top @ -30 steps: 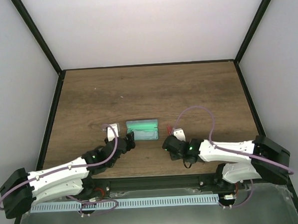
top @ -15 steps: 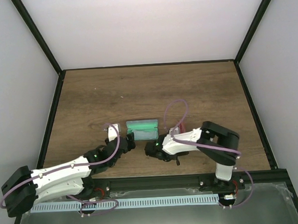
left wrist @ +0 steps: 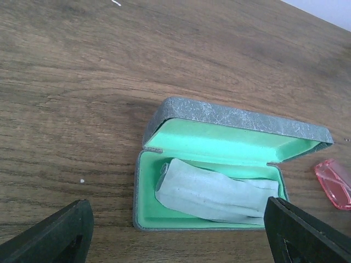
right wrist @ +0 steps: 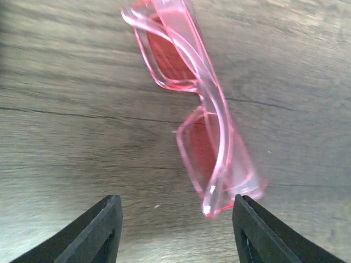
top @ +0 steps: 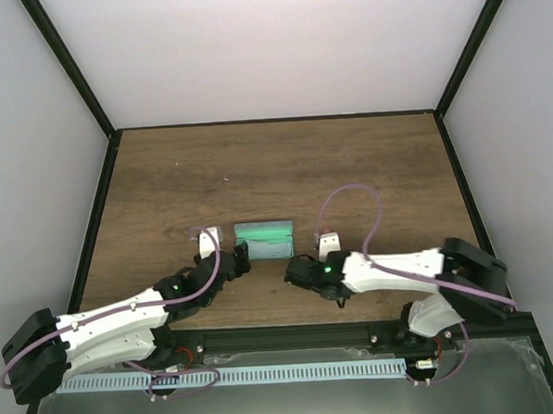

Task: Organize the sunglasses
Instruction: Adjust the sunglasses at the center of the board, then pick up the sunglasses from the center of the board, then adjust the sunglasses case at the center of the board.

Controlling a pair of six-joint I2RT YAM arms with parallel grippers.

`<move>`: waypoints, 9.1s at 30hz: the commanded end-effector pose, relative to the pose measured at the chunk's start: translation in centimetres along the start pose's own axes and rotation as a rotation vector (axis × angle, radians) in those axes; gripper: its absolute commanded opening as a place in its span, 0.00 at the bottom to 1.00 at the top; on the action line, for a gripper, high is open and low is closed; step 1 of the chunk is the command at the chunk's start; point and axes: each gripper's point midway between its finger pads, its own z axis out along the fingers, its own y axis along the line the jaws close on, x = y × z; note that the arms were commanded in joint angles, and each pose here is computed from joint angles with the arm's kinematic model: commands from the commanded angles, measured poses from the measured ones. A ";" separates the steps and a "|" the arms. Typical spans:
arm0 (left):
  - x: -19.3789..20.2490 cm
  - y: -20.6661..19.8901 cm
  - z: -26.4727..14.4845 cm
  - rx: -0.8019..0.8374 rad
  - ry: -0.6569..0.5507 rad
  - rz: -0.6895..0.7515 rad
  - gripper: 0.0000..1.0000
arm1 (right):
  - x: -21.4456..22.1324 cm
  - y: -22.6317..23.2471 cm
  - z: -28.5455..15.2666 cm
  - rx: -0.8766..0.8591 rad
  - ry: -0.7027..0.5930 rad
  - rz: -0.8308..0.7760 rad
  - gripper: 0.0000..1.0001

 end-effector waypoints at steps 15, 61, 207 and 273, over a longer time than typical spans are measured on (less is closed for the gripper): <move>-0.2 -1.1 -0.2 0.074 0.000 0.003 0.87 | -8.1 -2.6 1.7 -0.331 -0.008 0.322 0.52; 0.3 -1.9 -0.8 0.152 0.026 0.003 0.86 | -7.4 -0.4 4.0 -0.524 -0.038 0.144 0.63; 5.5 2.3 7.2 0.140 0.265 -0.330 0.04 | -11.5 6.5 -9.7 -0.859 -0.235 -0.127 0.08; 7.4 -1.2 10.4 0.174 0.389 -0.373 0.04 | -10.8 7.3 -7.3 -0.811 -0.231 -0.185 0.07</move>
